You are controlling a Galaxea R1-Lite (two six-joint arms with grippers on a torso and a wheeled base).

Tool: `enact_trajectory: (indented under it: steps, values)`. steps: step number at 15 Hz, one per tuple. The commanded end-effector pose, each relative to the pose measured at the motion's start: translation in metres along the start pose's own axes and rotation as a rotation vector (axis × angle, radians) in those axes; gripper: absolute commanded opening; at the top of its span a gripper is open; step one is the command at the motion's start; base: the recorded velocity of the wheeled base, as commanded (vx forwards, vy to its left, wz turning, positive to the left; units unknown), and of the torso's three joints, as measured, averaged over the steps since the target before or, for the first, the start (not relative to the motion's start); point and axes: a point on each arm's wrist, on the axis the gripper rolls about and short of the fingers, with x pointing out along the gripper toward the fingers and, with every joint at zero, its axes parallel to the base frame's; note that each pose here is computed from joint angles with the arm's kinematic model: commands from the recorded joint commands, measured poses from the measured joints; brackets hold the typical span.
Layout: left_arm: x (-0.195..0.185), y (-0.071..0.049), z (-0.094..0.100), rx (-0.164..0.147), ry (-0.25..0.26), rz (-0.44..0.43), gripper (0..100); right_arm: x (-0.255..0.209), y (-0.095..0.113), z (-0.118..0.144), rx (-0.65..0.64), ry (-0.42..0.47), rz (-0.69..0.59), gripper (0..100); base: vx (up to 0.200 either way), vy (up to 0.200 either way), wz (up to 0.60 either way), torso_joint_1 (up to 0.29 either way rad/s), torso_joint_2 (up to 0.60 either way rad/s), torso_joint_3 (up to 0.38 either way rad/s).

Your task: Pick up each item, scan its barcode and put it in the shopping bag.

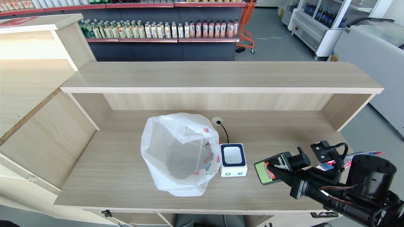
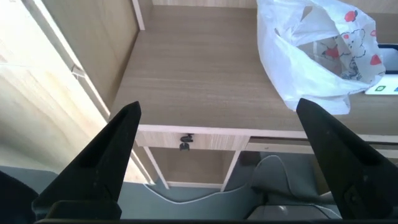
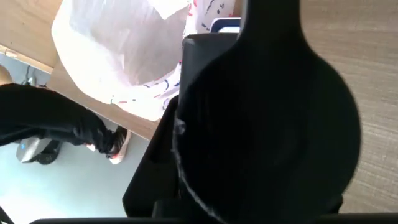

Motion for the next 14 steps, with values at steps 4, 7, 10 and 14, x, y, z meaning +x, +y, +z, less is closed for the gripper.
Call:
enact_trajectory:
  steps: [4, 7, 10, 14]
  values:
    - [0.000, 0.000, 0.000, -0.002, 0.000, 0.001, 100, 0.010, 0.000, 0.012, -0.028, -0.062, 0.014, 0, -0.050, 0.050, 0.00, -0.001, 0.00, 0.001]
    - [0.000, 0.000, 0.000, 0.000, 0.000, 0.001, 100, 0.037, -0.005, 0.021, -0.111, -0.112, 0.025, 0, 0.000, 0.000, 0.00, 0.000, 0.00, 0.000]
    - [0.000, 0.000, 0.000, 0.001, 0.000, -0.001, 100, 0.050, -0.001, 0.020, -0.124, -0.113, 0.056, 0, 0.000, 0.000, 0.00, 0.000, 0.00, 0.000]
    - [0.000, 0.000, 0.000, 0.000, 0.000, -0.001, 100, 0.070, 0.007, 0.025, -0.140, -0.153, 0.101, 0, 0.000, 0.200, 0.00, -0.001, 0.00, 0.001]
